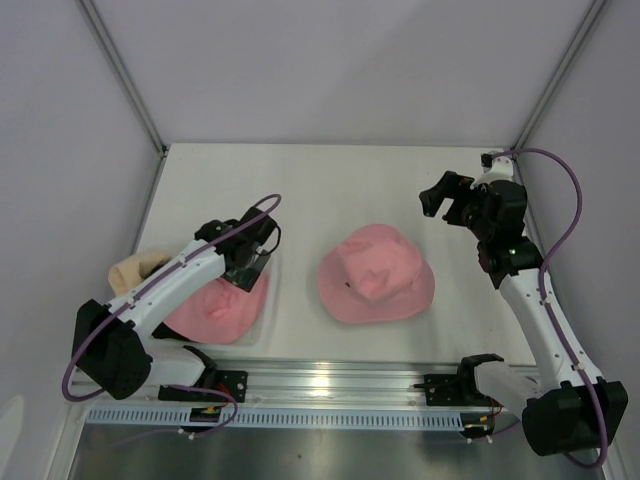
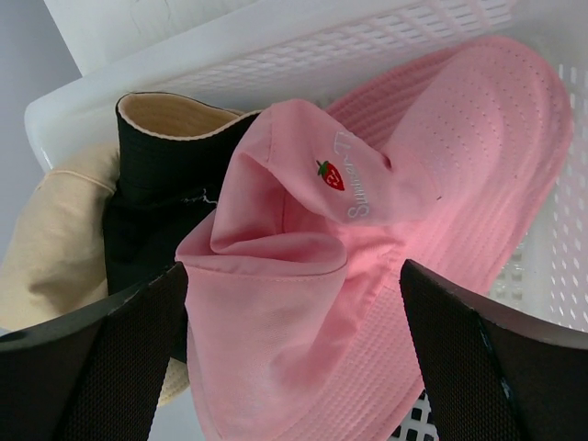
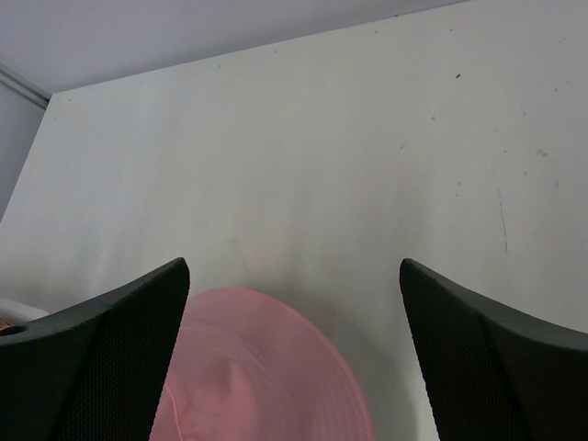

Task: Stack the hats

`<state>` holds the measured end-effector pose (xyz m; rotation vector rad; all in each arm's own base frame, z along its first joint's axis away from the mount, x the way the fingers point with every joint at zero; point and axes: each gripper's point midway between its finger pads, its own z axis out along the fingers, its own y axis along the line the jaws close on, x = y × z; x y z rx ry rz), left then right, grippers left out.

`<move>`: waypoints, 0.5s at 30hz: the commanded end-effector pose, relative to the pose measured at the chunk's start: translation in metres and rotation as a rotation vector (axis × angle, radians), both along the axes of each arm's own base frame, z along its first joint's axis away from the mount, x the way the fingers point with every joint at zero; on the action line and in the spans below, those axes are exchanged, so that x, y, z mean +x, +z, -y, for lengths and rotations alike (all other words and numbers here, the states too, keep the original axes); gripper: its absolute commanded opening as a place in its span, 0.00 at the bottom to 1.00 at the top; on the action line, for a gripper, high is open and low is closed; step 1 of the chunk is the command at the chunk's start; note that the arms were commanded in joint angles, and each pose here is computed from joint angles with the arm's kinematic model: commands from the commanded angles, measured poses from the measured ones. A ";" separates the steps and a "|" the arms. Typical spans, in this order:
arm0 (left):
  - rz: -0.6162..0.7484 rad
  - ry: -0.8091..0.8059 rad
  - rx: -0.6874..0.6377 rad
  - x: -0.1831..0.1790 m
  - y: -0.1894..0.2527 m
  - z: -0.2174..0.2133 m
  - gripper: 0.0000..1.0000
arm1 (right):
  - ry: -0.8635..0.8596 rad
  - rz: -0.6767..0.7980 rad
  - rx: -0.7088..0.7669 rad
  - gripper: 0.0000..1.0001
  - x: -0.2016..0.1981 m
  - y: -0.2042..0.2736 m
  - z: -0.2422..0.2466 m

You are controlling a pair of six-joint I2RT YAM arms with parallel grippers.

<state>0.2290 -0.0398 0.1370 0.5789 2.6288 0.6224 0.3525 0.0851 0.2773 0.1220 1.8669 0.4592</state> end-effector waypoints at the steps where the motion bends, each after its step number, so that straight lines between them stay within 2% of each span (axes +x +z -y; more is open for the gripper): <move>1: 0.026 0.008 0.011 0.000 0.008 -0.012 0.99 | 0.007 0.040 0.012 0.99 0.007 0.008 -0.001; 13: 0.026 -0.045 -0.113 -0.008 0.005 -0.008 0.93 | -0.016 -0.006 0.017 0.99 0.015 -0.009 0.004; 14: 0.025 -0.045 -0.112 -0.008 0.005 -0.008 0.92 | -0.016 -0.006 0.017 1.00 0.015 -0.008 0.004; 15: 0.021 -0.047 -0.111 -0.008 0.004 -0.008 0.86 | -0.017 -0.005 0.019 1.00 0.015 -0.007 0.004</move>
